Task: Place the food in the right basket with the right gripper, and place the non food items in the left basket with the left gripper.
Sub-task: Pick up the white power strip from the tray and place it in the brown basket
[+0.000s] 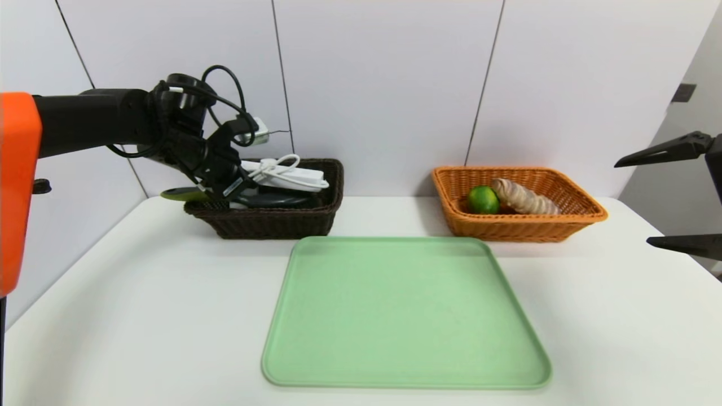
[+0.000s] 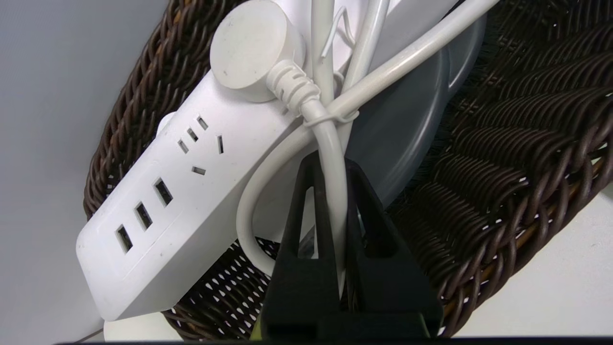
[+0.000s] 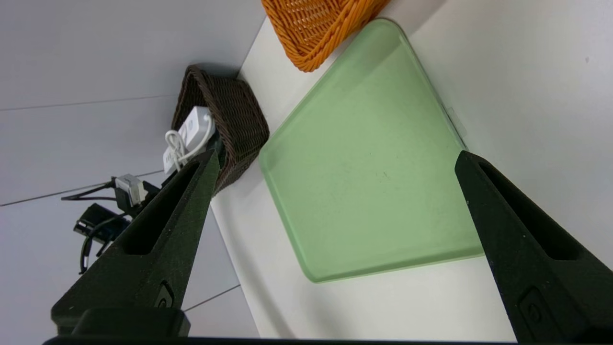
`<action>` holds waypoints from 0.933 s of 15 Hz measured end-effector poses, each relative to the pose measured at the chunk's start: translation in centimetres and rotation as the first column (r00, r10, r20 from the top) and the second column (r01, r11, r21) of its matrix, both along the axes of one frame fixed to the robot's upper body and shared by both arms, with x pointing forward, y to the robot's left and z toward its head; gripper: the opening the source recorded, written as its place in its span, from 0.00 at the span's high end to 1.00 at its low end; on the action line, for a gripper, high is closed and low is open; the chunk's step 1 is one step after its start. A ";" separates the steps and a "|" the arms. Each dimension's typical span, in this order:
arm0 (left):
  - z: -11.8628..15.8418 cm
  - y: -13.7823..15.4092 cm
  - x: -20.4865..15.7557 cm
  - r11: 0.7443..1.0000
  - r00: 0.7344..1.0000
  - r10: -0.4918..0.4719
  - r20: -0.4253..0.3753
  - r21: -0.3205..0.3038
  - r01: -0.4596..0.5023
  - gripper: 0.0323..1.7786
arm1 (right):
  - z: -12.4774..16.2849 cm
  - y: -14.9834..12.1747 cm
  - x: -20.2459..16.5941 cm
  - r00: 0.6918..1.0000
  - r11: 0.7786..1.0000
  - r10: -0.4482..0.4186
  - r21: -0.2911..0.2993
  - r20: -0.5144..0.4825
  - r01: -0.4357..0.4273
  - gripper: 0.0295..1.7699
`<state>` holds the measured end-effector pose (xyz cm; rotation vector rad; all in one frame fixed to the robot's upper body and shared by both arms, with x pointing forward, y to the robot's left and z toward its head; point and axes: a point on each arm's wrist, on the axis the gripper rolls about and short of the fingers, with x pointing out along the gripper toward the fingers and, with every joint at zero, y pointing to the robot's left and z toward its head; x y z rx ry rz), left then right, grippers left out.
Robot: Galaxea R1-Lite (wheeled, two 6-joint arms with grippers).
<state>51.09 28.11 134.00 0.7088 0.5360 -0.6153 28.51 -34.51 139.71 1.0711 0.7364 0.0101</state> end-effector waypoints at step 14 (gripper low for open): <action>4.3 -0.8 -2.8 0.991 0.996 0.076 0.055 -0.115 -0.069 0.28 | 0.5 0.1 -0.4 1.000 1.000 0.001 -0.003 0.016 -0.001 0.03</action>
